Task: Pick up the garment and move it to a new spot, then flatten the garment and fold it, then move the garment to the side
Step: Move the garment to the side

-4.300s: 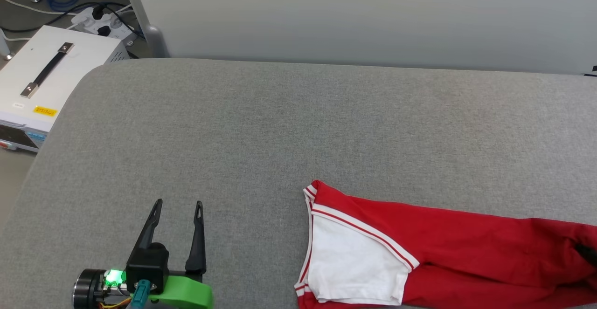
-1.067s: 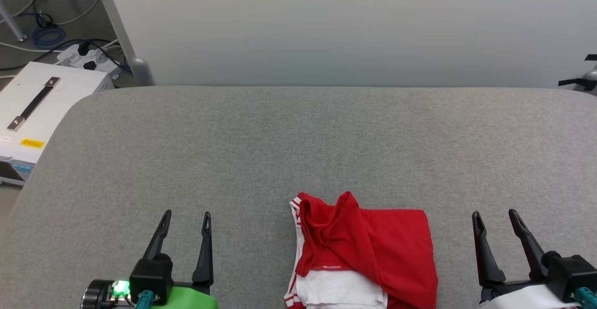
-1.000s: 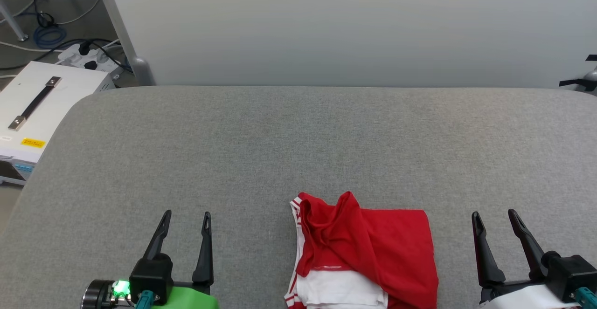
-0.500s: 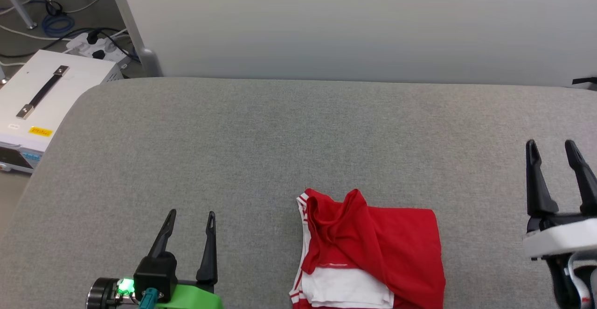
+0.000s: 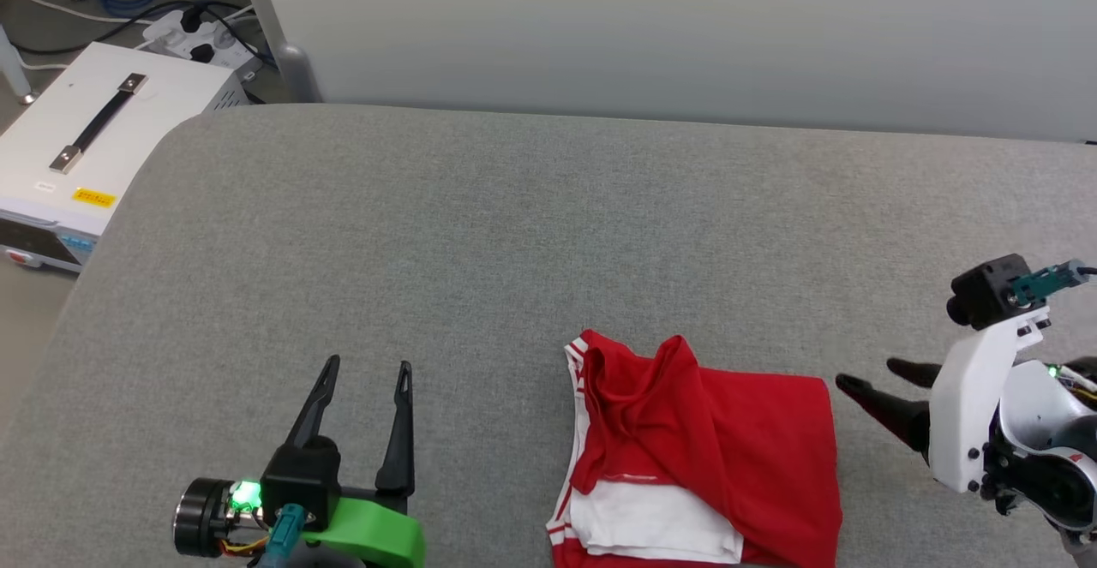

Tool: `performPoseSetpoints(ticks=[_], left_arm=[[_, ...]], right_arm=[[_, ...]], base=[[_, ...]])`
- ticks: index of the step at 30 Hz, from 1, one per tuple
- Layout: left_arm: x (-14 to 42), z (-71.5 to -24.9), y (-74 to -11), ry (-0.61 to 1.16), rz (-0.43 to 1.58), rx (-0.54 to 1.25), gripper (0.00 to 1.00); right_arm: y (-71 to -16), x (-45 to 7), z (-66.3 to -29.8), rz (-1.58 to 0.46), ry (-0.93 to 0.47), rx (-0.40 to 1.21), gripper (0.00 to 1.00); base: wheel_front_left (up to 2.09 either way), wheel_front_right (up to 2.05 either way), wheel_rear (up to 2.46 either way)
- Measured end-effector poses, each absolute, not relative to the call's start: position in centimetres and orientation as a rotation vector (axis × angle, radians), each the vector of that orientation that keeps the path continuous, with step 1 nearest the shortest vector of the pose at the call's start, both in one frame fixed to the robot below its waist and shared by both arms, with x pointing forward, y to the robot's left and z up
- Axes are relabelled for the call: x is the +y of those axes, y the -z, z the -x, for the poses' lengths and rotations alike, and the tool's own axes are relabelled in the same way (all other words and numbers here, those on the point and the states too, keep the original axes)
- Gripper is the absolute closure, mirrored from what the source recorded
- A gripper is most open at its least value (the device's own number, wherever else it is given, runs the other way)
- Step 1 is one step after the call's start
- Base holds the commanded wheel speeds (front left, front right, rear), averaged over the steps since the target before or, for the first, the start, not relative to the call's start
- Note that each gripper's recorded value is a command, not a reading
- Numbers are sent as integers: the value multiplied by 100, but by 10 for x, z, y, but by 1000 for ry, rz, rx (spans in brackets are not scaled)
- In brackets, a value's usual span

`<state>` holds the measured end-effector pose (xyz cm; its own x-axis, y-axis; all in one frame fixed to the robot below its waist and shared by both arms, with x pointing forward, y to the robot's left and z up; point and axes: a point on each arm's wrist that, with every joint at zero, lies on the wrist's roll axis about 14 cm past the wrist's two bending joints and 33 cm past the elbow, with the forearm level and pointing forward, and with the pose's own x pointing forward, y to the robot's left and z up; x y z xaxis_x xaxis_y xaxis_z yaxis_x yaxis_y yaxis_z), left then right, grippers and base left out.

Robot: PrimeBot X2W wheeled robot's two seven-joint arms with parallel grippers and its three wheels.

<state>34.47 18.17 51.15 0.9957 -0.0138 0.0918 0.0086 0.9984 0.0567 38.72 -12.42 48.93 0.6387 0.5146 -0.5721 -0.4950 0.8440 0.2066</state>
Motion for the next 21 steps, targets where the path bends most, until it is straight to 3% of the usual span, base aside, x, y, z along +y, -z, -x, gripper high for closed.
performPoseSetpoints(ticks=[7,21], left_arm=[[183,-351,-508,7,-60,-81,0],[192,-364,-495,-18,-67,-37,0]], right_arm=[[-440,-123,-369,-59,-595,893,0],[-359,-96,-346,-73,-635,1110,0]], base=[[0,0,0],[0,0,0]])
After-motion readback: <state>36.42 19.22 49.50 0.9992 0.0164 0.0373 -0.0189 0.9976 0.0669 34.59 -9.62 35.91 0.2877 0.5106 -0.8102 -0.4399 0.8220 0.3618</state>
